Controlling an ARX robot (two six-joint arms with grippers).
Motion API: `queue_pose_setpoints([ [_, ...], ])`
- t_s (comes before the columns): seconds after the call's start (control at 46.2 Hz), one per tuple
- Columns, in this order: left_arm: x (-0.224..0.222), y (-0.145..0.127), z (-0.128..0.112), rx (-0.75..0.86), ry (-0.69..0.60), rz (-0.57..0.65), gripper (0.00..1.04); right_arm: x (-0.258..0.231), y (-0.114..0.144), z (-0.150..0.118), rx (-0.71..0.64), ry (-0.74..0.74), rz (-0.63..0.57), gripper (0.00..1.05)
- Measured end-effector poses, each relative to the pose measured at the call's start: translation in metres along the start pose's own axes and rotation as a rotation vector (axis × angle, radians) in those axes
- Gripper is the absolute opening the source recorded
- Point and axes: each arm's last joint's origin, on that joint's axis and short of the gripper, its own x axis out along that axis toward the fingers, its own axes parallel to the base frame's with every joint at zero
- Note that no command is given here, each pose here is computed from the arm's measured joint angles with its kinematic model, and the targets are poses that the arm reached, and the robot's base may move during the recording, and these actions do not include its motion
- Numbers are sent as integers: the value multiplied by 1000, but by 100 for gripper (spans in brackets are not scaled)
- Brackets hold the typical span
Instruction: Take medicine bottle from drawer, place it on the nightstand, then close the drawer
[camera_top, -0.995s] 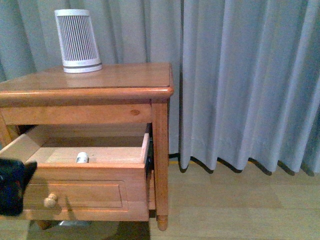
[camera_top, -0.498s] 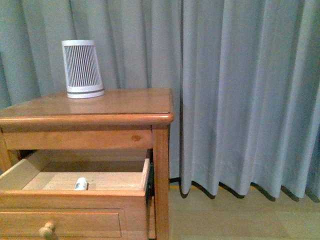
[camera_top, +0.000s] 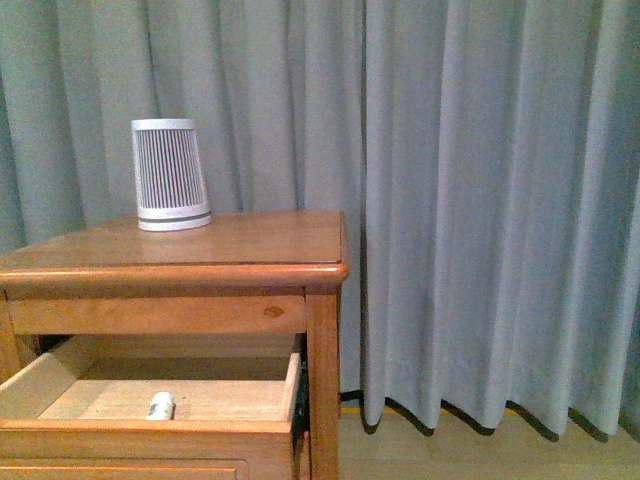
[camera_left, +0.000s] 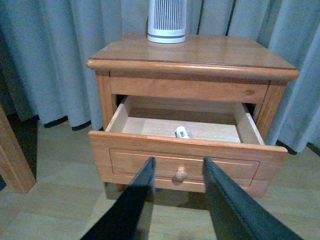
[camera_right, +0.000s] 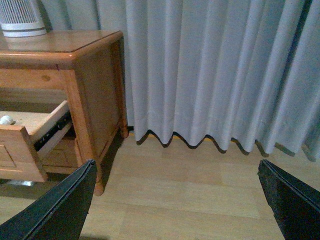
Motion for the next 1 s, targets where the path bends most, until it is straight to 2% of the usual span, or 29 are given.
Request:
queue_pose_setpoints([
  [0.087, 0, 0, -8, 0, 2, 0, 7, 0, 0, 0, 0, 0, 0, 98],
  [0.13, 0, 0, -11, -1, 2, 0, 3, 0, 0, 0, 0, 0, 0, 98],
  [0.995, 0, 0, -42, 3, -4, 0, 3, 0, 0, 0, 0, 0, 0, 98],
])
